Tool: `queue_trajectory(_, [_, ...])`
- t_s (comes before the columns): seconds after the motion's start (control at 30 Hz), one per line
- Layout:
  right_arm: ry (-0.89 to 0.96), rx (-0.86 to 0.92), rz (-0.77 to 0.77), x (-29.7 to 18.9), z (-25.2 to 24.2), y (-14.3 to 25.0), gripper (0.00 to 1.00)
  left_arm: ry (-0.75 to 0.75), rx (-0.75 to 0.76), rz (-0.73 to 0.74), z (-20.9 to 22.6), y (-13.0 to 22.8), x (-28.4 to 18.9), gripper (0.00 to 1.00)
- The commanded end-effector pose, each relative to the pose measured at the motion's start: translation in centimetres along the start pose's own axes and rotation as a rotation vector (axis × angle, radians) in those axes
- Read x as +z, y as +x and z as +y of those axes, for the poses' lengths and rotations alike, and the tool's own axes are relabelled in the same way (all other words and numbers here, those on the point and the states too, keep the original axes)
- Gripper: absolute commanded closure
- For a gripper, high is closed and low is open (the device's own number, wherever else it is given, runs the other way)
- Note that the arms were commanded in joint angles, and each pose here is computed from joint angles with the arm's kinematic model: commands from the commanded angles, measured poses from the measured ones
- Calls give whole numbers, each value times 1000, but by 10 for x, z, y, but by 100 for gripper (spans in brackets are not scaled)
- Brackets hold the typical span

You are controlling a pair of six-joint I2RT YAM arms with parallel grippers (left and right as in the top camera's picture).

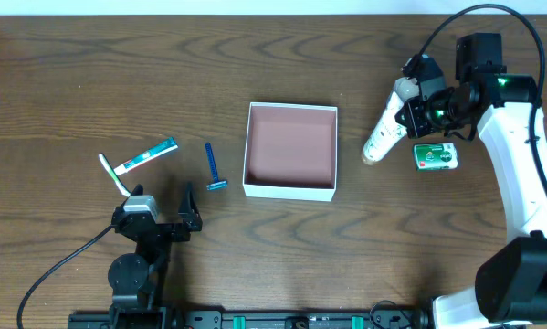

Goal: Pack container
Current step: 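Lift the Pantene tube and carry it over the box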

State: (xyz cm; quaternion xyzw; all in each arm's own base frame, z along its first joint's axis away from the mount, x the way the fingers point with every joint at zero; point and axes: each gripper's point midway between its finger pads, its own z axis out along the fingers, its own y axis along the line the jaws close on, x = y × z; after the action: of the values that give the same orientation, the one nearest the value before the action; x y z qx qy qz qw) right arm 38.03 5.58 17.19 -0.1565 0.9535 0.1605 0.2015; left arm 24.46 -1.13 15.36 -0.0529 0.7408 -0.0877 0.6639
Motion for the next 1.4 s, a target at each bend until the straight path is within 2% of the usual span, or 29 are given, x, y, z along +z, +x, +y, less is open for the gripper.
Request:
queue_trajectory(0.0, [43,46,-139,-45,15,-29,98,-3,-1,51,3,16,1,2])
queue_trajectory(0.23, [104,43,-294,-105,54,-45,98,-3,-1,51,3,16,1,2])
queue_trajectory(0.37, [69,54,-389,-135,89,-48,98,-3,-1,51,3,16,1,2])
queue_trajectory(0.57, [62,163,-451,-145,120,-50,98,-3,-1,51,3,16,1,2])
queue_trajectory(0.97, [130,262,-401,-64,173,-70,99,-3,-1,51,3,16,1,2])
queue_trajectory(1.37, [125,262,-348,22,193,-88,99,-3,-1,51,3,16,1,2])
